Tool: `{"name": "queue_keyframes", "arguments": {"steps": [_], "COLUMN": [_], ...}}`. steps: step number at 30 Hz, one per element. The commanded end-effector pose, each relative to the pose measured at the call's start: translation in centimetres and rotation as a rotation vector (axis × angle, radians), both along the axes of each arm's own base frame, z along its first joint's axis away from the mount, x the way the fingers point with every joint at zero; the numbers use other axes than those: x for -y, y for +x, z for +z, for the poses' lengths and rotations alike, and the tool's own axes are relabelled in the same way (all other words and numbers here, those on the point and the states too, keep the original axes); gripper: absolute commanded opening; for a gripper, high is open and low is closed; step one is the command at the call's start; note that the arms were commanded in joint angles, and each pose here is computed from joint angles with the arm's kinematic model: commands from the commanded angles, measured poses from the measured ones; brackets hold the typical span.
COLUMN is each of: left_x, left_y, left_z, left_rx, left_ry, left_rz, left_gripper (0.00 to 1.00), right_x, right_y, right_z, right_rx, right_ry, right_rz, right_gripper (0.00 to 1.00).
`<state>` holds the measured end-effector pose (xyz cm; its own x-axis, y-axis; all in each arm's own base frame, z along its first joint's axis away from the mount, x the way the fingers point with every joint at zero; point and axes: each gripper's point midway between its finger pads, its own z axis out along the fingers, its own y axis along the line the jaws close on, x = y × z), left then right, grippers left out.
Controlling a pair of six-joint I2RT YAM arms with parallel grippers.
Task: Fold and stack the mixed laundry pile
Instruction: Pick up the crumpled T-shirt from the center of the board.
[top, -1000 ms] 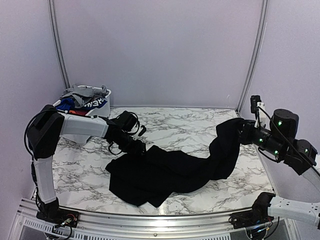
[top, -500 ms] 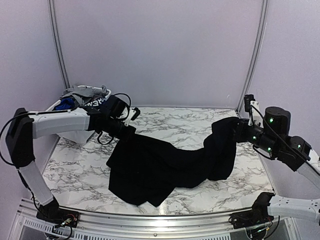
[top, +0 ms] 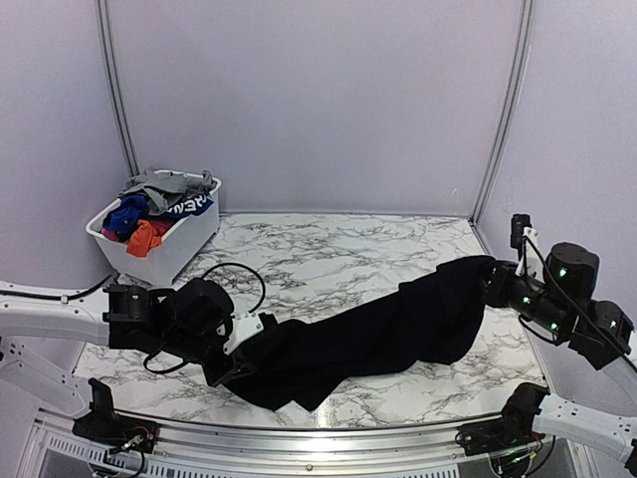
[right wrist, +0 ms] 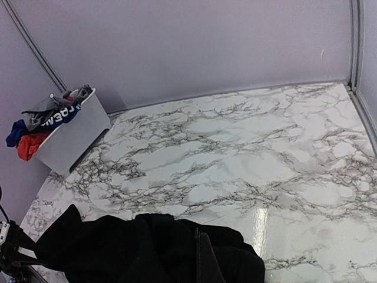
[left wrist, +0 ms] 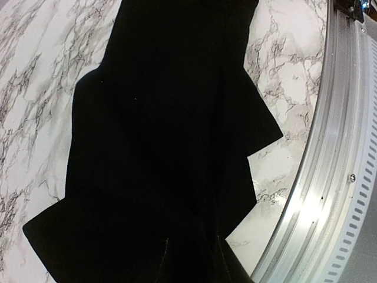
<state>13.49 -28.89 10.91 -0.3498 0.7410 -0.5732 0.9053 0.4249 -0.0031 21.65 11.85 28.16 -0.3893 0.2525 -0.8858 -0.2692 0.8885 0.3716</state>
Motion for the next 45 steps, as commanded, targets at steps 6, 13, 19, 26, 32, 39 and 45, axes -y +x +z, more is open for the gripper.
{"name": "queue_keyframes", "arguments": {"steps": [6,13,19,26,32,39,45], "left_x": [0.2,-3.7,-5.2,-4.8,-6.1,-4.3,-2.7], "left_y": [1.5,12.2,14.1,10.8,9.4,10.3,10.6], "left_z": [2.0,2.1,-2.4,-3.4,-6.0,-7.3,-7.6], "left_rx": [-0.032,-0.028,-0.259,-0.416,-0.471,-0.524,-0.561], "left_ry": [-0.073,-0.107,0.011,-0.039,0.018,-0.020,-0.075], "left_rz": [0.137,0.561,0.719,0.705,0.771,0.780,0.748], "left_gripper": [0.37,0.67,0.67,0.66,0.64,0.63,0.52], "right_x": [3.1,5.3,6.7,7.1,7.2,7.0,7.1], "right_y": [-1.7,-3.3,-3.4,-3.3,-3.3,-3.1,-3.0], "right_z": [-5.2,-8.7,-9.0,-8.2,-7.9,-7.8,-7.4], "right_rx": [-0.223,-0.313,-0.315,-0.292,-0.283,-0.283,-0.272], "right_ry": [0.077,0.235,0.238,0.245,0.248,0.241,0.240], "right_rz": [-0.170,-0.301,-0.381,-0.395,-0.405,-0.398,-0.400], "right_gripper": [0.00,0.00,0.00,0.00,0.00,0.00,0.00]}}
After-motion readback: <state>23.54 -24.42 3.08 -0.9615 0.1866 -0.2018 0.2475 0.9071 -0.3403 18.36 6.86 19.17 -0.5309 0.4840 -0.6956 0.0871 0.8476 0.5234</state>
